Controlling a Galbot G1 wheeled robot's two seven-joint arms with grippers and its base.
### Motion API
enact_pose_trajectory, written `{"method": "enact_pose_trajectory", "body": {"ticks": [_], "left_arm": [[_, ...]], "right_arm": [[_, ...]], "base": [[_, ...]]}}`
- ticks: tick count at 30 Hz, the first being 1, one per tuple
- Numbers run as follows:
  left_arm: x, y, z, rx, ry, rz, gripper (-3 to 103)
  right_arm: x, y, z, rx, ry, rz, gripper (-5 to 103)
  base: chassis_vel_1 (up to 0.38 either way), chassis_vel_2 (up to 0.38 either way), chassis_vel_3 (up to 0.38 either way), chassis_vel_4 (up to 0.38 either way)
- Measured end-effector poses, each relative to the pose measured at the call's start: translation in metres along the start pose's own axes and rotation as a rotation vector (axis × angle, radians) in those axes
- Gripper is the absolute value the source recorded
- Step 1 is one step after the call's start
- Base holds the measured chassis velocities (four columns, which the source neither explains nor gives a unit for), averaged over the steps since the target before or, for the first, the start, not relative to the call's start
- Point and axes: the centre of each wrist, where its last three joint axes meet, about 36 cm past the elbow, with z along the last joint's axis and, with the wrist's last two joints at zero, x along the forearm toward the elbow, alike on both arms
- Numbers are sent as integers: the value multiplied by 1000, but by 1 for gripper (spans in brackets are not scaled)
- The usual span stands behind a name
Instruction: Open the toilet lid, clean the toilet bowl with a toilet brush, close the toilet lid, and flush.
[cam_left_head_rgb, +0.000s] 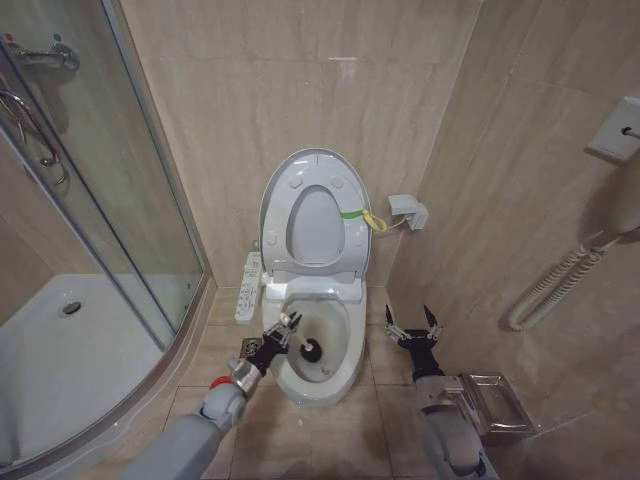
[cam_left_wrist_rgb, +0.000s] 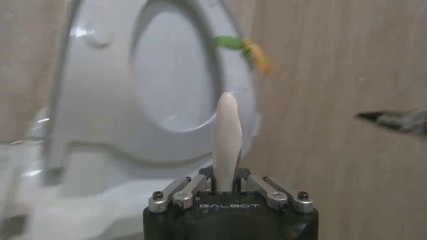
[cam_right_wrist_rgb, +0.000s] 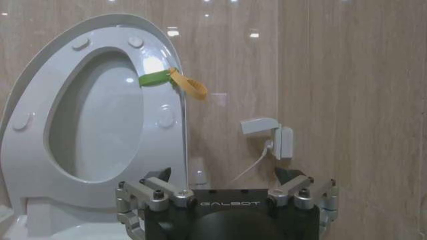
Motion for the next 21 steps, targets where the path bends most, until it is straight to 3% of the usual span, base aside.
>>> {"method": "enact_pose_trajectory", "body": {"ticks": [5,8,14,21], "left_arm": [[-5,-20,2,11,7,38,19],[-5,-17,10,5,24,26,19],[5,15,28,-26,65,-31,19],[19,53,27,-62,71,-94,19]], "right_arm": [[0,0,0,0,0,0,100],[0,0,0,0,0,0,100],[0,0,0,0,0,0,100],[0,0,0,0,0,0,100]], "base": [[0,0,0,0],[0,0,0,0],[0,0,0,0],[0,0,0,0]]}}
